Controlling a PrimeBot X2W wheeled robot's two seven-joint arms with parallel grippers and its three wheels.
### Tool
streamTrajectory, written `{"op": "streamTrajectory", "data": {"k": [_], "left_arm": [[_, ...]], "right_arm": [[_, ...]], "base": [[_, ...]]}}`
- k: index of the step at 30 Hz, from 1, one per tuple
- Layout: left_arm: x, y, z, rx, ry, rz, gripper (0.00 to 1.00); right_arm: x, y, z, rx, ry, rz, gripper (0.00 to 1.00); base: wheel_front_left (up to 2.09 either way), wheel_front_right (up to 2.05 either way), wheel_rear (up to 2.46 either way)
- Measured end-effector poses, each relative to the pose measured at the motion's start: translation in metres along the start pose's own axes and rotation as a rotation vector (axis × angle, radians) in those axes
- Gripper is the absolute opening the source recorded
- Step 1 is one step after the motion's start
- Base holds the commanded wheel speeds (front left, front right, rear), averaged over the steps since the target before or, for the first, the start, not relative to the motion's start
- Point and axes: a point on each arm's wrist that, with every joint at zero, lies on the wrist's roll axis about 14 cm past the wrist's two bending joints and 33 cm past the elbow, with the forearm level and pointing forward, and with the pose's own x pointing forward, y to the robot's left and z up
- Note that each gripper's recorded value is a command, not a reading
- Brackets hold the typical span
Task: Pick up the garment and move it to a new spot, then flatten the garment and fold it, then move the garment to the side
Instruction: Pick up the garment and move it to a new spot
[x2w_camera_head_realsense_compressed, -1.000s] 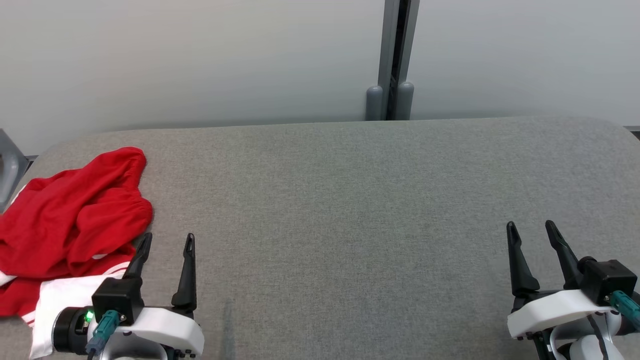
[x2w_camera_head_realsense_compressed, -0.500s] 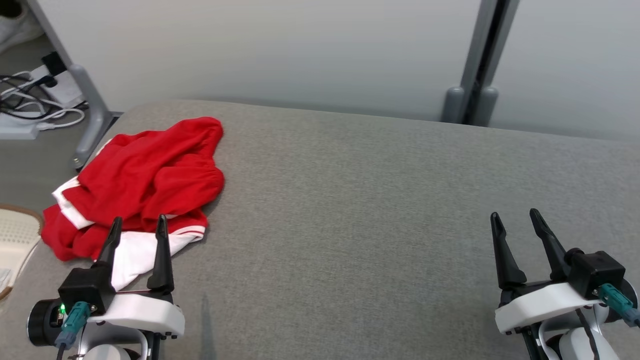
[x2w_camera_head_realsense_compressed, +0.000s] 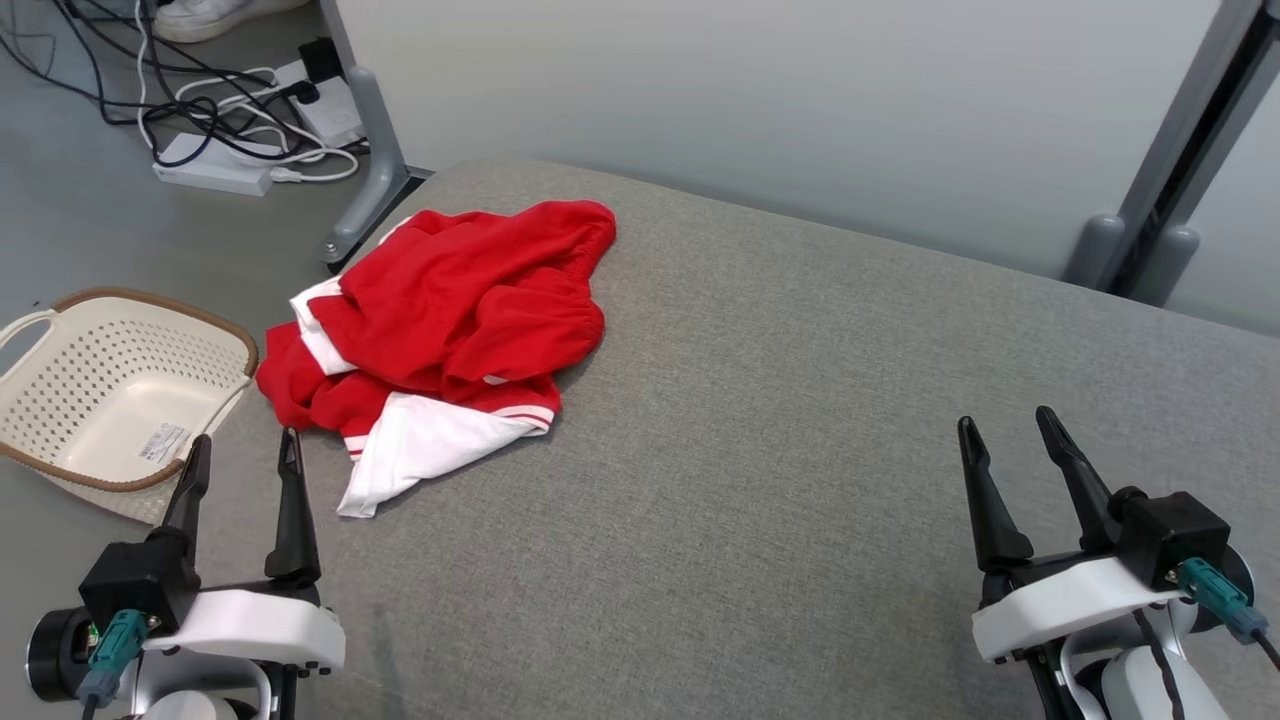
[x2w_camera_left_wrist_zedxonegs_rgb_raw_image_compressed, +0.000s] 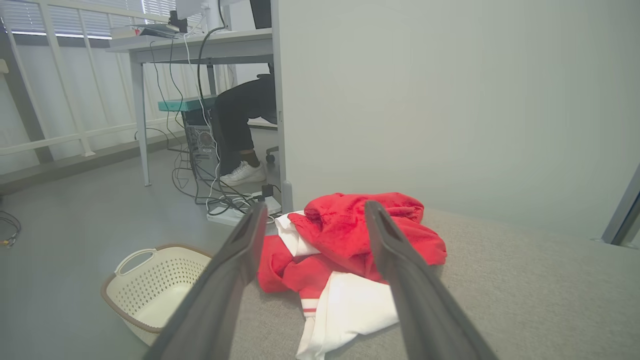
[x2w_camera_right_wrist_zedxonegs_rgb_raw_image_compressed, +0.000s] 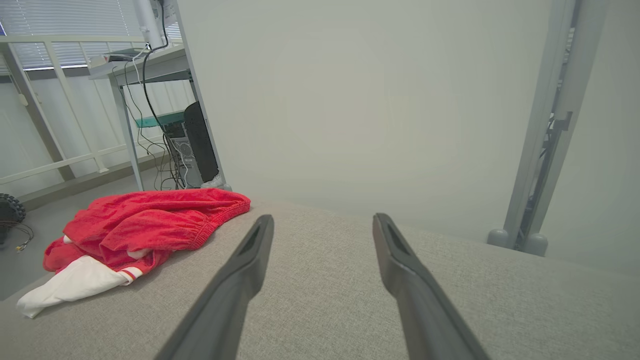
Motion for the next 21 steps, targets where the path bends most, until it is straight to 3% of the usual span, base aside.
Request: {"op": "streamTrajectory", "data": {"k": [11,21], "left_arm": [[-0.004,0.008,-0.002,0.003,0.009,0.023,1.00],[0.021,-0.011,-0.002,0.004,0.025,-0.024,1.00]], "right_arm": [[0.006,0.007,-0.007,0.013,0.014,0.022,1.00],[0.010,-0.001,-0.012,0.020,0.026,0.012,1.00]], "base": [[0.00,0.00,0.00],[0.00,0.00,0.00]]}}
